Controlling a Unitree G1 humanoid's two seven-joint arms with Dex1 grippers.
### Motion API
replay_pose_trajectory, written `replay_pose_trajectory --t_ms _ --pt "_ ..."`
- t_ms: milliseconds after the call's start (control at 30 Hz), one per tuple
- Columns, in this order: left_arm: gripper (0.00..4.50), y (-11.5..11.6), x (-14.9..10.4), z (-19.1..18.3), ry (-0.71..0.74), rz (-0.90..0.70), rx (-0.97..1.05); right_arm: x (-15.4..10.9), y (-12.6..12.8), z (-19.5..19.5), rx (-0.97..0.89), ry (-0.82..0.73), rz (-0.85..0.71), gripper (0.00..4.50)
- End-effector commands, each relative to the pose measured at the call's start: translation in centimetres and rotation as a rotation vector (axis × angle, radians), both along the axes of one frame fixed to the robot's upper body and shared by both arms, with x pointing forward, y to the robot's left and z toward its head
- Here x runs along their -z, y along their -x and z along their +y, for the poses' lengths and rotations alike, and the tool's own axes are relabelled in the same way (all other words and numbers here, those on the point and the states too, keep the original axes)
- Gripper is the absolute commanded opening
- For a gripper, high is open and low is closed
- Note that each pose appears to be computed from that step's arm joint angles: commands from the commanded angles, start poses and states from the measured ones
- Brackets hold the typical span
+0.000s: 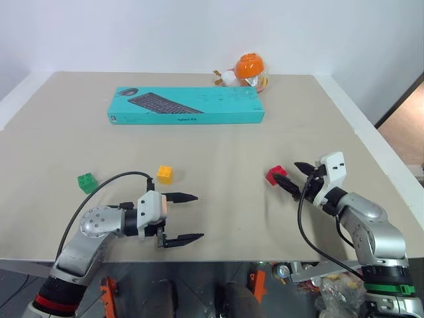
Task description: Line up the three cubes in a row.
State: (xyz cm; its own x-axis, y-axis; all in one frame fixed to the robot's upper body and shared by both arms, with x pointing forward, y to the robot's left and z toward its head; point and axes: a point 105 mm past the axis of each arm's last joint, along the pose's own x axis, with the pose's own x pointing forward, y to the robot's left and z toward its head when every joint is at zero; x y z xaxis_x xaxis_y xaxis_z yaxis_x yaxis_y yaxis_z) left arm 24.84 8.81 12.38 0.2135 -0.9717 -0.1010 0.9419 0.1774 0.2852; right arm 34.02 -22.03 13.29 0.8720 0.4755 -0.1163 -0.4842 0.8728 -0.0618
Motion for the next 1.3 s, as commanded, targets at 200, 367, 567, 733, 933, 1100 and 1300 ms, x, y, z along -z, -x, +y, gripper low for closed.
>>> replay_pose_trajectory --t_ms 200,367,567,733,933,1100,1300 --pt "4.50 0.2 -1.3 -0.5 0.006 -0.043 -0.005 0.6 -0.6 0.0 -0.009 -0.001 0.032 3.81" --pt "4.50 0.4 -1.2 -0.4 0.005 -0.041 -0.013 1.0 -0.5 0.4 -0.026 -0.011 0.052 1.97" --pt "4.50 0.4 -0.9 -0.1 -0.001 -0.032 -0.025 0.9 -0.7 0.4 -0.029 0.002 0.038 1.22" --pt "4.50 -0.5 -0.6 0.7 0.007 -0.014 -0.129 -1.8 0.1 2.8 -0.187 0.027 -0.017 1.22" --pt "4.50 -1.4 0.0 1.6 0.033 0.033 -0.241 -2.6 1.6 8.3 -0.531 0.200 -0.009 1.22" --pt "4.50 -1.3 0.9 2.4 0.028 0.051 -0.277 -2.1 2.4 11.4 -0.767 0.268 0.041 1.22" --pt "4.50 -1.2 1.8 3.7 0.031 0.073 -0.335 -1.5 1.7 12.4 -0.865 0.305 0.069 1.22"
